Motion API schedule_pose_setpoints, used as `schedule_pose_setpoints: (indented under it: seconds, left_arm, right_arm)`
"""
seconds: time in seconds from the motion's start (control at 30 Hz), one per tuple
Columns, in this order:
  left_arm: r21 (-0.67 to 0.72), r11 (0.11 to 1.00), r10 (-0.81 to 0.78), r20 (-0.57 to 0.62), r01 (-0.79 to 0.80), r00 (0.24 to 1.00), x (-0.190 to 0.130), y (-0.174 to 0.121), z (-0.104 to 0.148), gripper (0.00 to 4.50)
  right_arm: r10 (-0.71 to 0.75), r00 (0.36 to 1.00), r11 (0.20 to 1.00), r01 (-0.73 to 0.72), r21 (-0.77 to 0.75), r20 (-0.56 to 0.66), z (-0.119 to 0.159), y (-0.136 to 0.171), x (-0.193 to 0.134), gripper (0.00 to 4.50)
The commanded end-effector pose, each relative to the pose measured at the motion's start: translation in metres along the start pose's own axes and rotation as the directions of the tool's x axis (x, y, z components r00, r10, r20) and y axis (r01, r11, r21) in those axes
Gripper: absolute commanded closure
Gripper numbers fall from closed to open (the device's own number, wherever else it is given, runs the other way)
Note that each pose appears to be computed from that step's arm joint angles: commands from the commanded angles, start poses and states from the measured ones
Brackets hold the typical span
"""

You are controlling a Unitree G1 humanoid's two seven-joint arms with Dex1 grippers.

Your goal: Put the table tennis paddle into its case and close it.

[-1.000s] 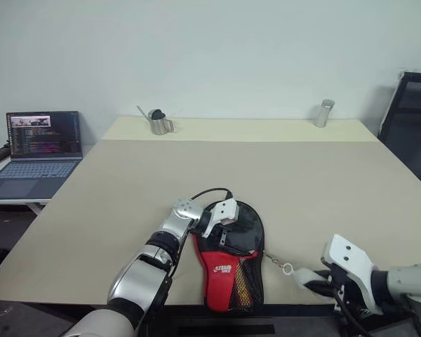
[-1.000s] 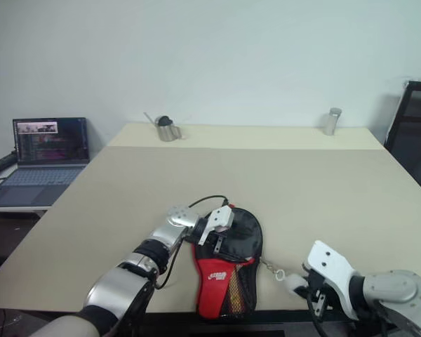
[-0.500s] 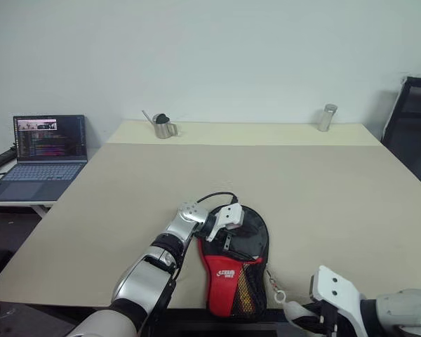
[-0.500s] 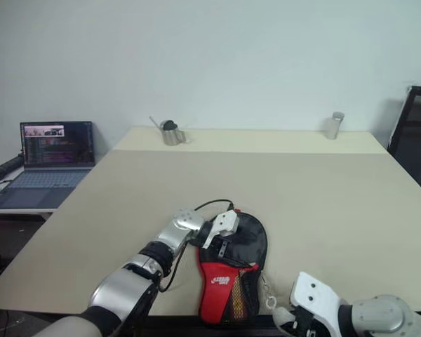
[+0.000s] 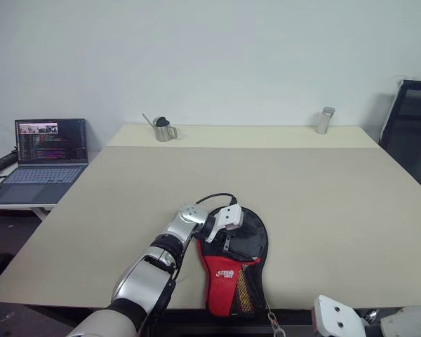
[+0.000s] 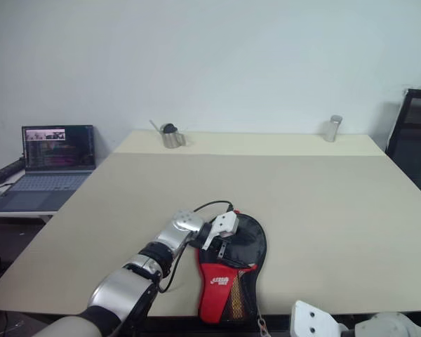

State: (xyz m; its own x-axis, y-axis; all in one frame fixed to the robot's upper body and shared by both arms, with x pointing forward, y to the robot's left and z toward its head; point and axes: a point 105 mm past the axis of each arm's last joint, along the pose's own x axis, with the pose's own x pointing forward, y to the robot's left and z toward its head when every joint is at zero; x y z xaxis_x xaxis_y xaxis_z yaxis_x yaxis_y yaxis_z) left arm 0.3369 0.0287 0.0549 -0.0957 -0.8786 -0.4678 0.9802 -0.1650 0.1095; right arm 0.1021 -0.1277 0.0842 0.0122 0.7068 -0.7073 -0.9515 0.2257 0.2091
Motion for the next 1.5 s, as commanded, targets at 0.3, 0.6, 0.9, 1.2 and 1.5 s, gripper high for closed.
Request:
schedule_pose_setpoints:
  seconds: [0.3, 0.6, 0.9, 1.2, 1.5]
  left_arm:
    - [-0.126, 0.99, -0.08, -0.197, 0.056, 0.977, 0.002, -0.029, -0.057, 0.0]
    - [-0.127, 0.991, -0.064, -0.191, 0.04, 0.979, -0.001, -0.028, -0.058, 0.0]
    - [-0.112, 0.994, -0.013, -0.11, 0.0, 0.994, -0.006, -0.02, -0.044, 0.0]
    - [-0.027, 0.994, 0.109, 0.112, -0.107, 0.988, -0.046, -0.009, 0.002, 0.0]
    - [-0.162, 0.889, 0.453, 0.174, -0.429, 0.874, -0.14, -0.031, 0.036, 0.0]
  right_arm:
    - [0.05, 0.993, 0.999, -0.048, -0.024, 0.11, 0.026, 0.018, 0.0, 3.96]
    - [0.036, 0.984, 0.999, -0.035, -0.007, 0.173, 0.046, 0.012, -0.009, 0.86]
    - [-0.277, 0.866, 0.952, 0.307, -0.006, 0.416, 0.103, -0.063, -0.053, 0.04]
    - [-0.247, 0.782, 0.935, 0.347, -0.071, 0.572, 0.128, -0.106, -0.04, 0.04]
    - [-0.151, 0.756, 0.953, 0.282, -0.11, 0.637, 0.139, -0.144, -0.019, 0.04]
